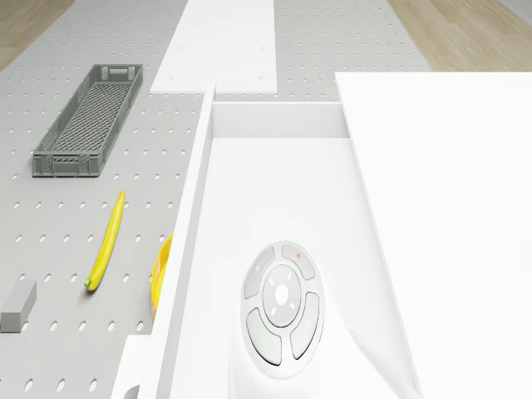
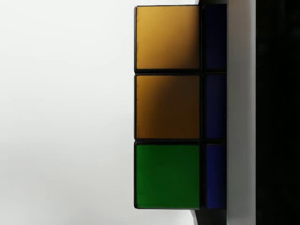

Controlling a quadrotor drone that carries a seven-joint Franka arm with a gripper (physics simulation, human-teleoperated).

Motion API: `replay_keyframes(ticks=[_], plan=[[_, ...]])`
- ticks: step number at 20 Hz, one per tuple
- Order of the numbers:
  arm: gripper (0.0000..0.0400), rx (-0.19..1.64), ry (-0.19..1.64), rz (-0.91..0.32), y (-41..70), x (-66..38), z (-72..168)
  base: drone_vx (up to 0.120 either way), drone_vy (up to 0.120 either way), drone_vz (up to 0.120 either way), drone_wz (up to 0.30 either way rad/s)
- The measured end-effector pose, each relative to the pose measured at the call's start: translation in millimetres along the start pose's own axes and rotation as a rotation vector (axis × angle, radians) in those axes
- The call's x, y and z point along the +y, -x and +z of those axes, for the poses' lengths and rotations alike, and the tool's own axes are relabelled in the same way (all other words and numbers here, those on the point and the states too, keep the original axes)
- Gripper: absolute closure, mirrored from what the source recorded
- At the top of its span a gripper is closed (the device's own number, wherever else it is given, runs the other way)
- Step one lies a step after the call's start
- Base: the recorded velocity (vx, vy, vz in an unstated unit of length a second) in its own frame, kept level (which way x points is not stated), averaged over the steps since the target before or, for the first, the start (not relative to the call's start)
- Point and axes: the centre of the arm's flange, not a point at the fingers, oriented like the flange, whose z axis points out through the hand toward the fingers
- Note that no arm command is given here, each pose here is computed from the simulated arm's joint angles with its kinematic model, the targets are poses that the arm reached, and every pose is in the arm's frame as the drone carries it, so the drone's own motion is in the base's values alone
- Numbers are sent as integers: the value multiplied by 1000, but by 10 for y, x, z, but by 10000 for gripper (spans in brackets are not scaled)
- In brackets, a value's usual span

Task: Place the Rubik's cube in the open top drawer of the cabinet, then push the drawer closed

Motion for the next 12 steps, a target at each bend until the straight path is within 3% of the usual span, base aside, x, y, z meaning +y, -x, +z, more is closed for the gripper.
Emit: replay_keyframes(ticks=[4,9,12], plan=[[25,0,0,0,-1,0,31,0,0,0,0],[7,0,0,0,-1,1,-119,0,0,0,0],[3,0,0,0,0,1,-243,0,0,93,0]])
